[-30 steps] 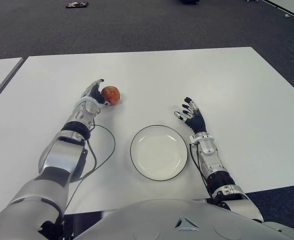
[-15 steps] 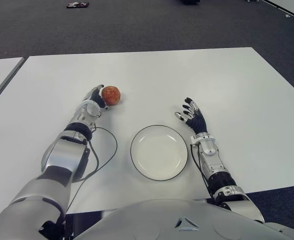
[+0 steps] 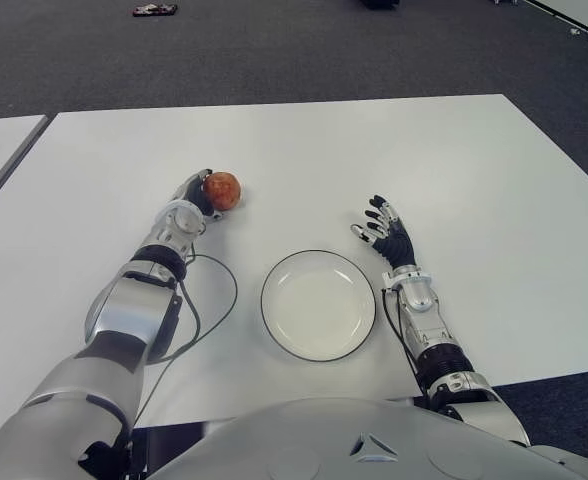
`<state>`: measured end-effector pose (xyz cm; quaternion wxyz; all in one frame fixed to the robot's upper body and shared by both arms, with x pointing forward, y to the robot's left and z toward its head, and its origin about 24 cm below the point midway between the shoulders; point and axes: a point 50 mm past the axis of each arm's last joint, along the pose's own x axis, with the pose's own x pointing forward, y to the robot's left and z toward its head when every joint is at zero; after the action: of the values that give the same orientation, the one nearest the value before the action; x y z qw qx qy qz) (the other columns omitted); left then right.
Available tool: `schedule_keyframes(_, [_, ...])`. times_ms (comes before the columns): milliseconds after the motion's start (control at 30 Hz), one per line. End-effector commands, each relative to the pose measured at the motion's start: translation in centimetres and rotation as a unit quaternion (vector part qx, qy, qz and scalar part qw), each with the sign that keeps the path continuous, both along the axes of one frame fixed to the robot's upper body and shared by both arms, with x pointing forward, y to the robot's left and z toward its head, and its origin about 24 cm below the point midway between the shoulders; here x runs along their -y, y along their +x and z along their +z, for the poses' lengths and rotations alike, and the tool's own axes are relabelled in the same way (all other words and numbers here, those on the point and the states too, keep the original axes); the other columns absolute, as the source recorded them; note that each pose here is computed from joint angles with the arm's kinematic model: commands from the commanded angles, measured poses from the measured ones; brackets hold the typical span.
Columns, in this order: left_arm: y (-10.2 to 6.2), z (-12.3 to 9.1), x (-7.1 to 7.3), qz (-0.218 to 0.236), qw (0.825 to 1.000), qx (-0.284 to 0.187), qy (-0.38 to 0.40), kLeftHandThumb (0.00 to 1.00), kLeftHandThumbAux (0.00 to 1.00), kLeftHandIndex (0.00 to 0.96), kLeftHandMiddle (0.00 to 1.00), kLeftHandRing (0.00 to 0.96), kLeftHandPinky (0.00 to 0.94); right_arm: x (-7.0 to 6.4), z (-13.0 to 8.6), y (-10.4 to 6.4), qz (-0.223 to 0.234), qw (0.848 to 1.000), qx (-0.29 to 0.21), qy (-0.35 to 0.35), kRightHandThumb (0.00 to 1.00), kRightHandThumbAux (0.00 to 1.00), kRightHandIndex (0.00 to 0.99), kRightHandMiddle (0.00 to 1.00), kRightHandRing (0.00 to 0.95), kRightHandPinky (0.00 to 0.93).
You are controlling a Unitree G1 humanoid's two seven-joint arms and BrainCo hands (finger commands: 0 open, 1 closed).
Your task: Put the apples into the plate.
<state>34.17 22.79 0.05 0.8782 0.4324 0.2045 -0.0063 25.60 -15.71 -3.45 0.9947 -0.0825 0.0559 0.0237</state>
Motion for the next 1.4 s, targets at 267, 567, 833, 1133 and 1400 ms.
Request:
schedule_keyframes(267, [0.2,0.1,0.7,-0.019,1.0,-0.002,-0.018,0.004,0.398,0.0,0.0,0.073,0.0,1.0,-3.7,-2.8,-0.024,0.994,-0.111,-0.001,0.239,0.73,0.045,0.133,0.167,0.214])
schedule_keyframes(567, [0.3,0.1,1.0,-0.027,0.999,0.002,-0.032,0.027,0.403,0.0,0.0,0.1,0.0,0.8,-3.6,-2.8,-0.026,0.994,-0.109,-0.001,0.241,0.727,0.042,0.121,0.156,0.196])
schedule_keyframes(833, [0.3,0.1,1.4,-0.032,0.998,0.012,-0.046,0.041,0.403,0.0,0.0,0.028,0.0,0.8,-3.7,-2.9,-0.025,0.994,-0.109,-0.008,0.234,0.72,0.052,0.13,0.164,0.207])
schedule_keyframes(1133, [0.2,0.1,1.6,-0.03,0.998,0.023,-0.059,0.065,0.393,0.0,0.0,0.001,0.0,0.8,-3.7,-2.9,-0.026,0.994,-0.109,-0.005,0.234,0.734,0.045,0.12,0.151,0.192])
schedule_keyframes(1400, [0.3,0.1,1.9,-0.033,0.997,0.026,-0.063,0.073,0.388,0.0,0.0,0.0,0.0,0.8,-3.7,-2.9,-0.027,0.994,-0.108,-0.005,0.231,0.729,0.046,0.115,0.146,0.187])
